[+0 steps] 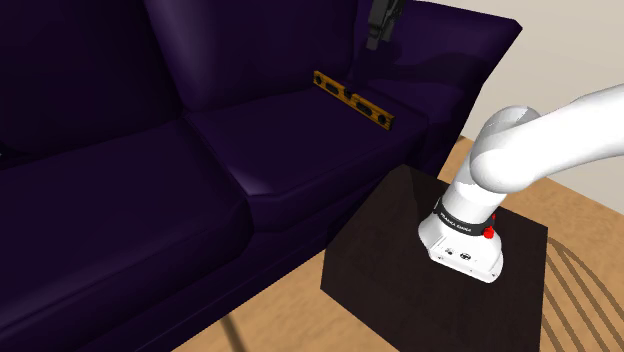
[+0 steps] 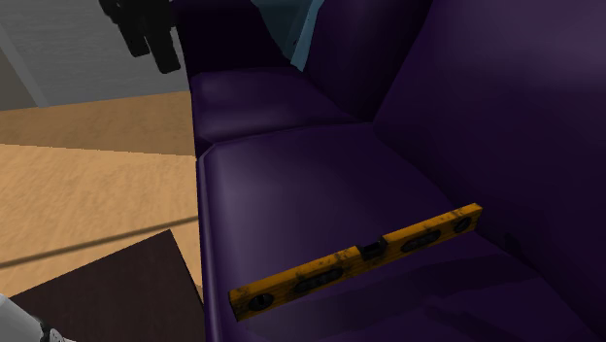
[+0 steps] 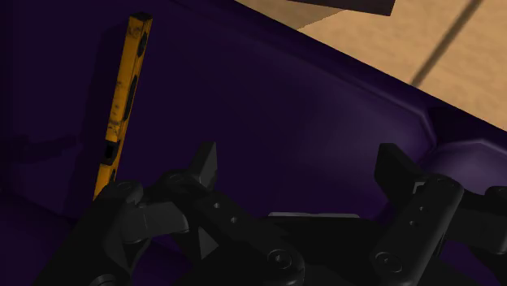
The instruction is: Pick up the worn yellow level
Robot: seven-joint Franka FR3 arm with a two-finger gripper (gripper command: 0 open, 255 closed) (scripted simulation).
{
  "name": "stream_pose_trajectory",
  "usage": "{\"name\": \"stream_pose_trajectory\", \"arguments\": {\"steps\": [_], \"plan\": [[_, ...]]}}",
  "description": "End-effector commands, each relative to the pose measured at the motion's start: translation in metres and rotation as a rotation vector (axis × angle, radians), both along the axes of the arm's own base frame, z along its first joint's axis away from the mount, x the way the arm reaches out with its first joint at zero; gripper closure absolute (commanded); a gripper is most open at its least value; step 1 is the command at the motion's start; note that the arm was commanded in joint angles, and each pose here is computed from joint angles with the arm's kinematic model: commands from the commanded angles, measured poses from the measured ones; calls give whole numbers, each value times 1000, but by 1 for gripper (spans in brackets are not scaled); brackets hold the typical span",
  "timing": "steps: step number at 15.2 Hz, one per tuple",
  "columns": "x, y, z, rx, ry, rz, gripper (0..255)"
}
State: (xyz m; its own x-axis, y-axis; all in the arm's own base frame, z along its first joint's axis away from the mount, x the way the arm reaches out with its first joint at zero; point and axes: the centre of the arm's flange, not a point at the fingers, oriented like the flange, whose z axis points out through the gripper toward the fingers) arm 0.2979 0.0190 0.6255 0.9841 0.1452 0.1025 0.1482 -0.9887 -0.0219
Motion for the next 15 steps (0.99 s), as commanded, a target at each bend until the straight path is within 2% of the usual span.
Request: {"name": "stream_pose_trajectory", "arguments": {"steps": [1,15], "plan": [[0,0,0,0,0,0,0],[80,-105,-123,-15,-7,-217,0]]}}
